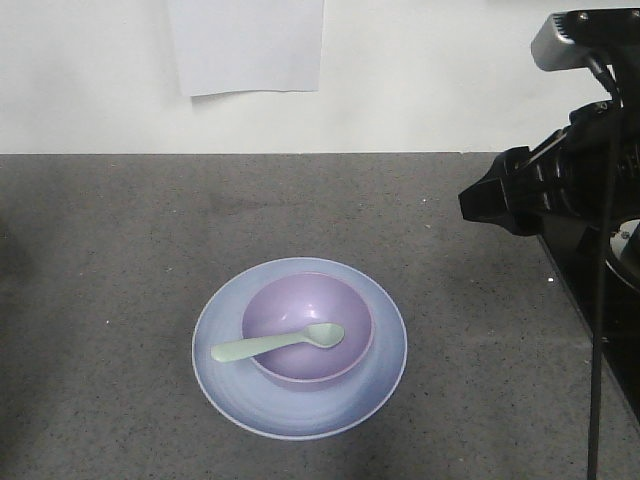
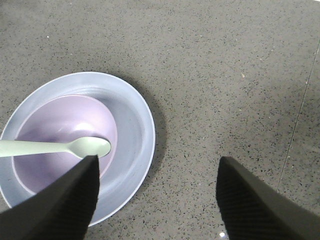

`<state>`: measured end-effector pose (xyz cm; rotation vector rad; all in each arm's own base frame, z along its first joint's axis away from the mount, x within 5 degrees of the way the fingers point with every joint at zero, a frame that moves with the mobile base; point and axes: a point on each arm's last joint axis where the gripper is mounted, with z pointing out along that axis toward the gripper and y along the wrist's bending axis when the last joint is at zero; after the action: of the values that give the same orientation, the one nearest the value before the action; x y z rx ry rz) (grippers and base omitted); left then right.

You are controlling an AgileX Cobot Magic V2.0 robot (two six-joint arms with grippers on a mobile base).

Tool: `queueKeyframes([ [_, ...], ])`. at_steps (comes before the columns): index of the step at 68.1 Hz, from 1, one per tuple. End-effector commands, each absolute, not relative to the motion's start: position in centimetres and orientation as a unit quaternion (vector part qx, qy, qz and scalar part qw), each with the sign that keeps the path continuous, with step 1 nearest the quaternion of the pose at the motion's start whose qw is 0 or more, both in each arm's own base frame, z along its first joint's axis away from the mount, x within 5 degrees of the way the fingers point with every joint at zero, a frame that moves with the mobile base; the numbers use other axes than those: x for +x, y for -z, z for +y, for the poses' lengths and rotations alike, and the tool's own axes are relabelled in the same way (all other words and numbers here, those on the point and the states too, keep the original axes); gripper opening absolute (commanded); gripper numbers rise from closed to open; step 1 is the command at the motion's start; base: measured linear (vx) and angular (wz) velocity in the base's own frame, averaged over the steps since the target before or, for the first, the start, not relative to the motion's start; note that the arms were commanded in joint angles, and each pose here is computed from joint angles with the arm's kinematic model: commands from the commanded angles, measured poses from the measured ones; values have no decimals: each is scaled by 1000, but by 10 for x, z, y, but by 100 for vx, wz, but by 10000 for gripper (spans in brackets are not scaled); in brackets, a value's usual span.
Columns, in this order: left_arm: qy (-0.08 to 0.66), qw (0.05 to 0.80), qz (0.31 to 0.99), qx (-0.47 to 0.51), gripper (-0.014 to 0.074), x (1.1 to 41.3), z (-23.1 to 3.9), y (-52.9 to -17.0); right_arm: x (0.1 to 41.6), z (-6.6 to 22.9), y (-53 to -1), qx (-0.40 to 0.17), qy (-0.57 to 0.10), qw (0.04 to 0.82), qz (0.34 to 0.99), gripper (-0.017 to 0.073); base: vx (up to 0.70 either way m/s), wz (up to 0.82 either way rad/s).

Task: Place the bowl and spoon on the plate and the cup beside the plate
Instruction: 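Lower the open left gripper around the brown paper cup and close, then carry the paper cup with the left gripper beside the plate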

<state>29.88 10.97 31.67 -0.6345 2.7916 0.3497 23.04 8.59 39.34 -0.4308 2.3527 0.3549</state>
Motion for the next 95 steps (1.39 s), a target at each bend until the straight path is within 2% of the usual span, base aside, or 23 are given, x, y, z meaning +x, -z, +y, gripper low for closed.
queueKeyframes([
  [1, -120, 158, 954, -224, 296, 298, 109, -330, 229, 83, -410, -163, -140, 402, 890, 490, 0, 0],
  [8, -122, 167, 953, -223, 234, 298, 109, -332, 229, 83, -410, -163, -140, 402, 890, 490, 0, 0],
  [22, -122, 173, 952, -223, -10, 296, 109, -335, 229, 83, -410, -163, -140, 403, 890, 490, 0, 0],
  [35, -113, 189, 949, -226, -8, 291, 106, -344, 229, 83, -410, -163, -140, 403, 890, 490, 0, 0],
  [62, 85, 278, 944, -157, -8, 278, 58, -381, 229, 83, -411, -162, -141, 404, 889, 490, 0, 0],
  [79, 114, 266, 953, -94, -8, 279, 23, -381, 229, 83, -411, -162, -141, 404, 889, 490, 0, 0],
  [95, 126, 238, 962, -50, -8, 280, -7, -359, 229, 84, -411, -162, -141, 407, 888, 490, 0, 0],
])
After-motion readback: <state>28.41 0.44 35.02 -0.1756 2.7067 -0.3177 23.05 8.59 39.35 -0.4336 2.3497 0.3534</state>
